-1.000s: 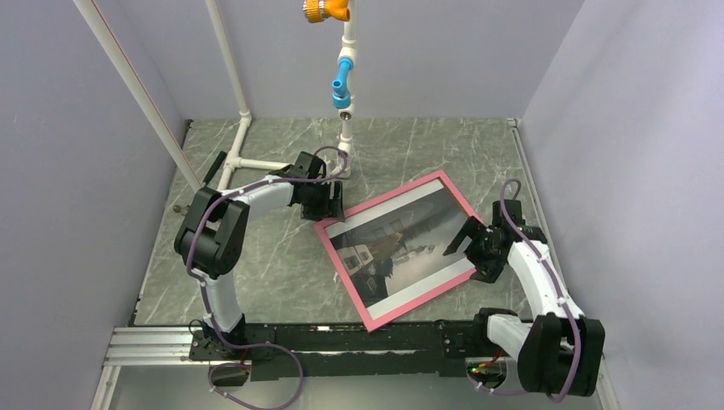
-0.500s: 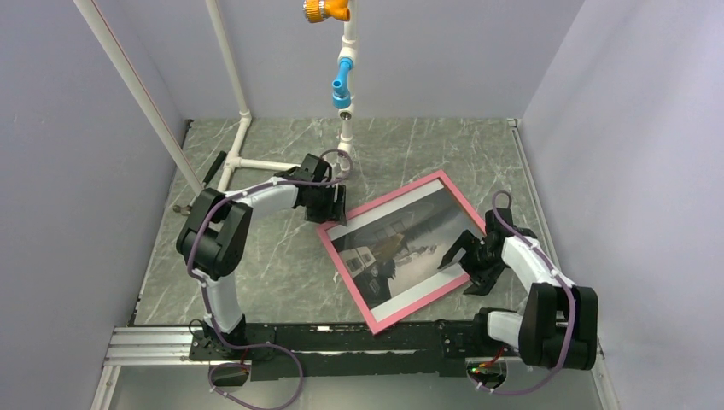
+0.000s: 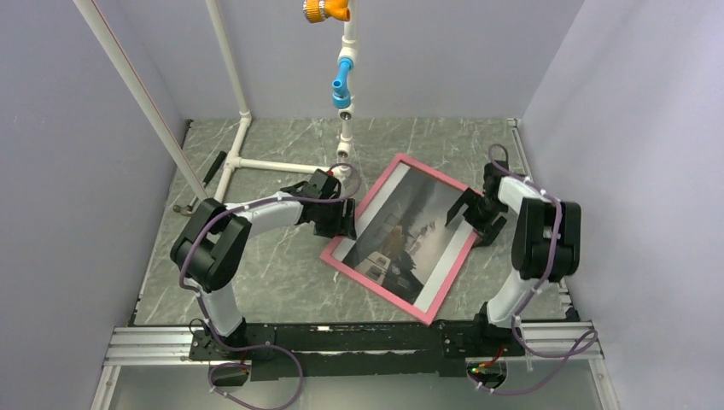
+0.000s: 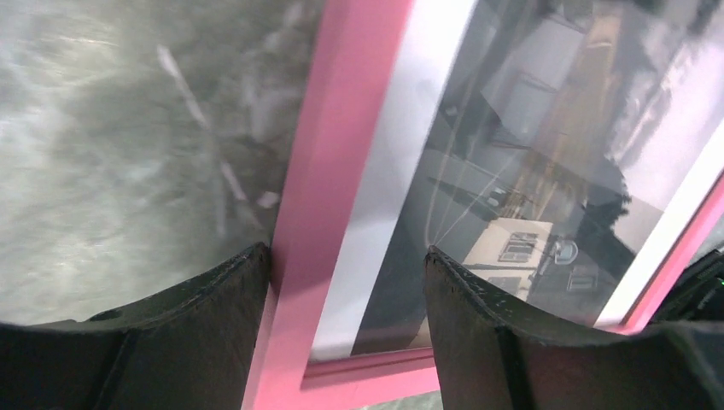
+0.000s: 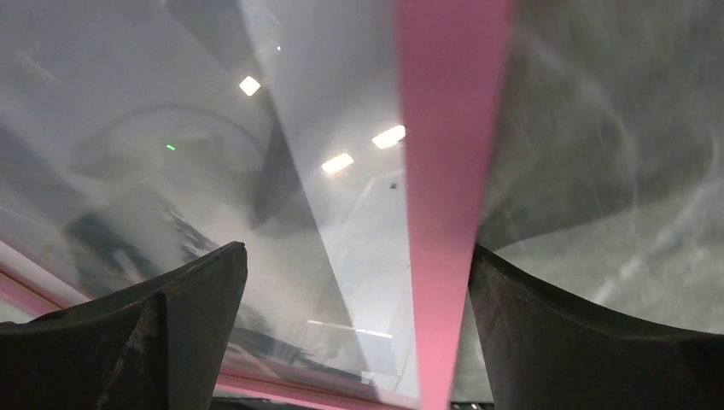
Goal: Put the photo into the frame
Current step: Adjust the photo frame at the center of the board.
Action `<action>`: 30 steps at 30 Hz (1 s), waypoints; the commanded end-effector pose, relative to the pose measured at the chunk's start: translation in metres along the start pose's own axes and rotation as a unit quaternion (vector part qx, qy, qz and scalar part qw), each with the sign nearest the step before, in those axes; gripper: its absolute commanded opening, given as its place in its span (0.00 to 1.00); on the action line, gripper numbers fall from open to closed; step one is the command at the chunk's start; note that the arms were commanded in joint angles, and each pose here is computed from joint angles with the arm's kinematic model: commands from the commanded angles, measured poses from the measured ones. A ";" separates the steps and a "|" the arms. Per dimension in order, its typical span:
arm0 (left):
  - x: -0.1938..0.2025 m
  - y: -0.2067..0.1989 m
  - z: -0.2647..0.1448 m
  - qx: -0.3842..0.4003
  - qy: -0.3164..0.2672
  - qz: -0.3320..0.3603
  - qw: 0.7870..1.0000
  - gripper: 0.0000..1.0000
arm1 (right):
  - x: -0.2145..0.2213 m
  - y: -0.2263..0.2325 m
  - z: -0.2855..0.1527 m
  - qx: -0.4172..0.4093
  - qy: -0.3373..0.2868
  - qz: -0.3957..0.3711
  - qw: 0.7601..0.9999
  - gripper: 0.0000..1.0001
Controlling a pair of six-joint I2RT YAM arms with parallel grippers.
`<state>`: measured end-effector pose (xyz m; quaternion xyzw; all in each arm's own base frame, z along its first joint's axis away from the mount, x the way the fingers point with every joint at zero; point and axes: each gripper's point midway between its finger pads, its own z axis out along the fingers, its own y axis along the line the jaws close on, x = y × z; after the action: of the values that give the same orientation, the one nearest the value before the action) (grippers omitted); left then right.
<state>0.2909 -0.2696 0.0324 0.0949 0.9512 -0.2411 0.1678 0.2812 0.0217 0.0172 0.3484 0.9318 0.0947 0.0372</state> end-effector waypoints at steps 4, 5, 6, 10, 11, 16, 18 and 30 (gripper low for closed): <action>0.041 -0.056 0.021 0.048 0.077 -0.016 0.996 0.70 | -0.085 0.090 0.016 -0.118 -0.047 -0.045 0.991 1.00; 0.041 -0.063 0.023 0.051 0.081 -0.013 0.995 0.70 | -0.091 0.098 0.015 -0.123 -0.047 -0.052 0.990 1.00; 0.042 -0.069 0.027 0.054 0.086 -0.009 0.995 0.70 | -0.095 0.103 0.016 -0.125 -0.045 -0.059 0.989 1.00; 0.047 -0.099 0.038 0.075 0.105 0.011 0.992 0.70 | -0.106 0.116 0.023 -0.110 -0.046 -0.093 0.989 1.00; 0.049 -0.106 0.040 0.080 0.109 0.015 0.991 0.70 | -0.107 0.118 0.024 -0.107 -0.048 -0.099 0.988 1.00; 0.054 -0.144 0.049 0.121 0.120 0.021 0.985 0.70 | -0.112 0.132 0.029 -0.086 -0.056 -0.131 0.986 1.00; 0.057 -0.163 0.052 0.141 0.125 0.029 0.982 0.71 | -0.116 0.132 0.028 -0.069 -0.068 -0.140 0.985 1.00; 0.078 -0.171 0.052 0.116 0.135 0.078 0.981 0.92 | -0.154 0.112 -0.025 0.031 -0.168 -0.151 0.974 1.00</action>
<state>0.1729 -0.4447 0.0442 0.2052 0.9094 -0.3618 -0.0095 0.4854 -0.0091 0.0349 0.2170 0.9526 0.0241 0.2120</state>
